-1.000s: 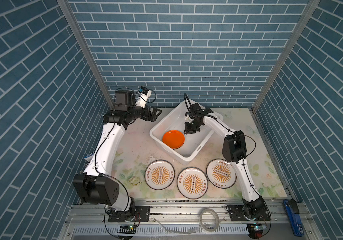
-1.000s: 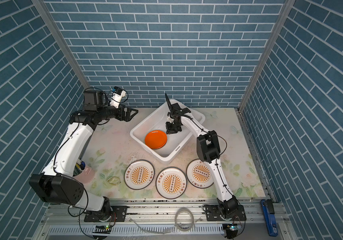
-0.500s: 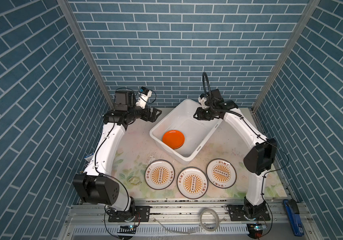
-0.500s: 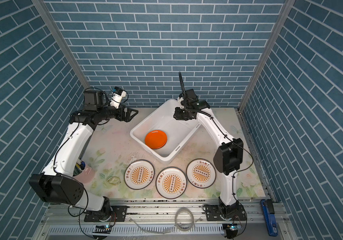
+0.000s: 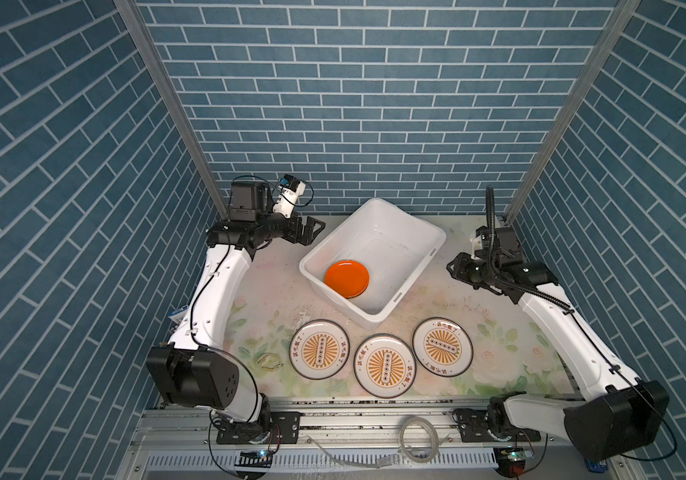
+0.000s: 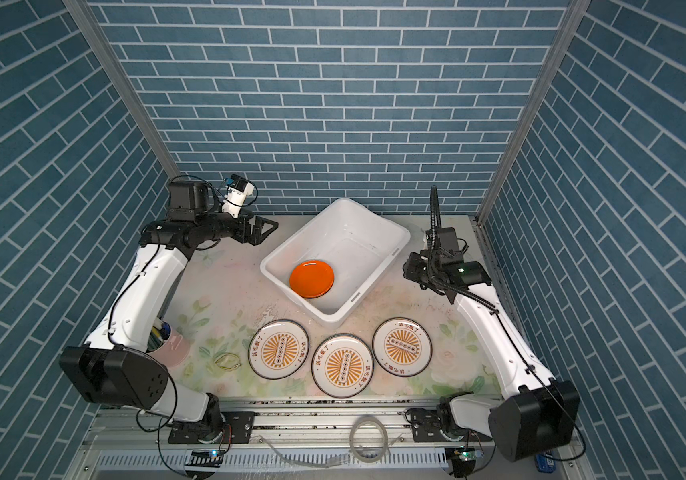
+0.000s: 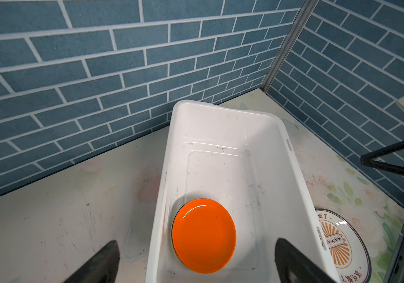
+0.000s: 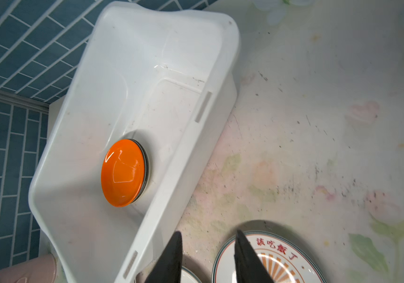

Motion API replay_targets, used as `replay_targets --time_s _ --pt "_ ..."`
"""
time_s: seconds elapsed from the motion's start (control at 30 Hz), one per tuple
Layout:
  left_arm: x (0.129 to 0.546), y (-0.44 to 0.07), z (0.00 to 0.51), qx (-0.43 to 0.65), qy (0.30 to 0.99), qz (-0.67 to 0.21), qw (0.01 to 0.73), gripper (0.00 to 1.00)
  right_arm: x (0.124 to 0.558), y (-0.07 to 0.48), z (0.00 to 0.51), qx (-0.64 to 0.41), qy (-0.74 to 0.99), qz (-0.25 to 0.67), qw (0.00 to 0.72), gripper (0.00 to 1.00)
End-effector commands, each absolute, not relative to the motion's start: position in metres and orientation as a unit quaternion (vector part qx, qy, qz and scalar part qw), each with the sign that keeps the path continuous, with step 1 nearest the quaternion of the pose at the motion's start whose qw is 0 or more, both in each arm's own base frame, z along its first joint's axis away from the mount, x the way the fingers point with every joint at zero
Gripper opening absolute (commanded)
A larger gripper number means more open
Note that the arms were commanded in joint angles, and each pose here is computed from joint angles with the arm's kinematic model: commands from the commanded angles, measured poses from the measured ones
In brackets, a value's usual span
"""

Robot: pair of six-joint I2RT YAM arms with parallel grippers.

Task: Place the plates into the plastic bin on the countertop
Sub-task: 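Move the right gripper out of the bin toward the nearest sunburst plate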

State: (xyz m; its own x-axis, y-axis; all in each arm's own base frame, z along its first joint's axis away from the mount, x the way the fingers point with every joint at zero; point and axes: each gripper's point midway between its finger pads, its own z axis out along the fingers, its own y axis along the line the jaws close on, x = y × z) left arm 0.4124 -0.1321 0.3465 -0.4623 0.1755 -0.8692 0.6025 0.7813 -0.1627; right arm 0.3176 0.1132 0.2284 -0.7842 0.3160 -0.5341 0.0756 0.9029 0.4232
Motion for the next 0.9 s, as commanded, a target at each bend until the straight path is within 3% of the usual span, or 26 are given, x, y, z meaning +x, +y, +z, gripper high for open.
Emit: replay_targets --time_s 0.0,0.17,0.5,0.87 --pt "0.409 -0.137 0.352 0.249 0.816 -0.240 0.464 1.00 0.292 0.087 0.210 0.172 0.923 0.169 0.299 0.40" --pt "0.406 -0.141 0.351 0.253 0.816 -0.244 0.458 1.00 0.244 0.059 0.155 0.255 0.935 0.119 0.216 0.44" --pt "0.400 -0.148 0.344 0.258 0.820 -0.248 0.448 1.00 0.185 0.041 0.088 0.351 0.920 0.093 0.147 0.49" --pt "0.401 -0.153 0.343 0.260 0.821 -0.249 0.444 1.00 0.168 0.039 0.053 0.375 0.920 0.074 0.092 0.51"
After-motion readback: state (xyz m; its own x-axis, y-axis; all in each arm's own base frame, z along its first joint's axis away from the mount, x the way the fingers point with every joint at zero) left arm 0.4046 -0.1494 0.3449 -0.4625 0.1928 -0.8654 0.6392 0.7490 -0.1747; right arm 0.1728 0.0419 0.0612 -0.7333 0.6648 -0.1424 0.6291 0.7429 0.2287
